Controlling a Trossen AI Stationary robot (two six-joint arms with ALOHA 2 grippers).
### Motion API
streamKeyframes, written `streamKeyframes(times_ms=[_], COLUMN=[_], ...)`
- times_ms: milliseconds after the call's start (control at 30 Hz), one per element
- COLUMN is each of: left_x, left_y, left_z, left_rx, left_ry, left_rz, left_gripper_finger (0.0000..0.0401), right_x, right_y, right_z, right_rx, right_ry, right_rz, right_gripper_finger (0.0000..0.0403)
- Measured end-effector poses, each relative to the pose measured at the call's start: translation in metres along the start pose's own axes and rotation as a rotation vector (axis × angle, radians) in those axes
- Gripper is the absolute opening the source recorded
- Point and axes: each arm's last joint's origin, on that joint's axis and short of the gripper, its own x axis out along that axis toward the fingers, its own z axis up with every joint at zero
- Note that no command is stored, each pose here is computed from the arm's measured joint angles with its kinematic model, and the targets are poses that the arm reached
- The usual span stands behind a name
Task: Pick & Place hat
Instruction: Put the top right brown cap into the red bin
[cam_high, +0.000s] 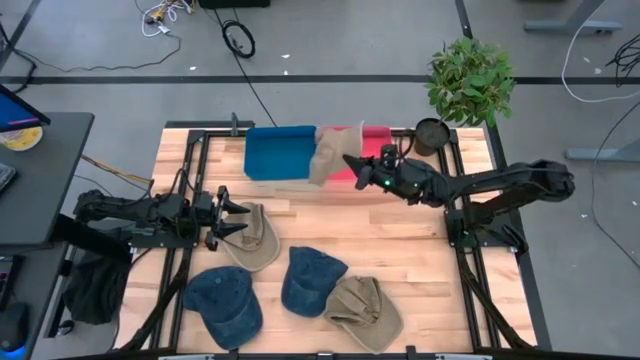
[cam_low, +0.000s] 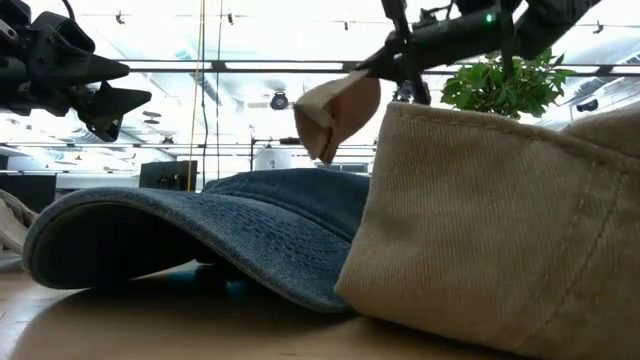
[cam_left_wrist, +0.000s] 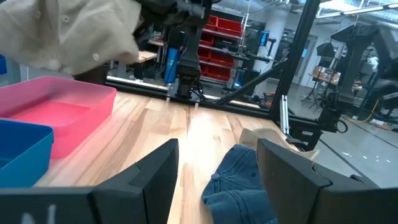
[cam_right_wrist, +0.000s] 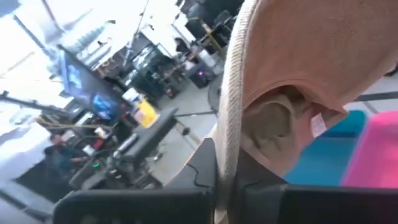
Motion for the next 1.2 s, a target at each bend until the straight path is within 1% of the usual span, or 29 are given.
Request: streamKeyframes(times_ms=[67, 167, 267, 400, 600, 700, 833, 933, 1033, 1200], left_x=[0.0, 0.0, 0.0, 0.0, 0.0, 0.0, 0.0, 0.0, 0.0, 0.0], left_y=[0.0, 0.0, 0.0, 0.0, 0.0, 0.0, 0.0, 0.0, 0.0, 0.0], left_z=[0.0, 0.0, 0.0, 0.0, 0.0, 0.0, 0.0, 0.0, 0.0, 0.0], left_rx=[0.001, 0.0, 0.0, 0.001, 0.001, 0.0, 0.0, 0.001, 0.0, 0.001], left_ry=[0.001, 0.0, 0.0, 0.001, 0.001, 0.001, 0.0, 0.001, 0.0, 0.0], left_rz=[0.0, 0.0, 0.0, 0.0, 0.0, 0.0, 0.0, 0.0, 0.0, 0.0], left_gripper_finger=[0.022, 0.022, 0.022, 0.022, 0.022, 0.022, 0.022, 0.022, 0.022, 0.022], right_x=[0.002, 0.005, 0.008, 0.012, 0.016, 0.016, 0.017, 0.019, 0.022, 0.031], right_y=[-0.01, -0.022, -0.035, -0.045, -0.064, -0.073, -0.083, -0.088, -0.094, -0.099], right_z=[0.001, 0.004, 0.006, 0.015, 0.022, 0.025, 0.028, 0.031, 0.029, 0.021], right_rx=[-0.016, -0.053, -0.097, -0.159, -0.222, -0.272, -0.319, -0.347, -0.345, -0.335], right_ry=[0.002, 0.036, 0.071, 0.078, 0.122, 0.14, 0.175, 0.176, 0.193, 0.216], right_rz=[-0.027, -0.036, -0.094, -0.097, -0.166, -0.208, -0.237, -0.249, -0.253, -0.202], right_gripper_finger=[0.0004, 0.0004, 0.0004, 0.0004, 0.0004, 0.0004, 0.0004, 0.0004, 0.0004, 0.0004])
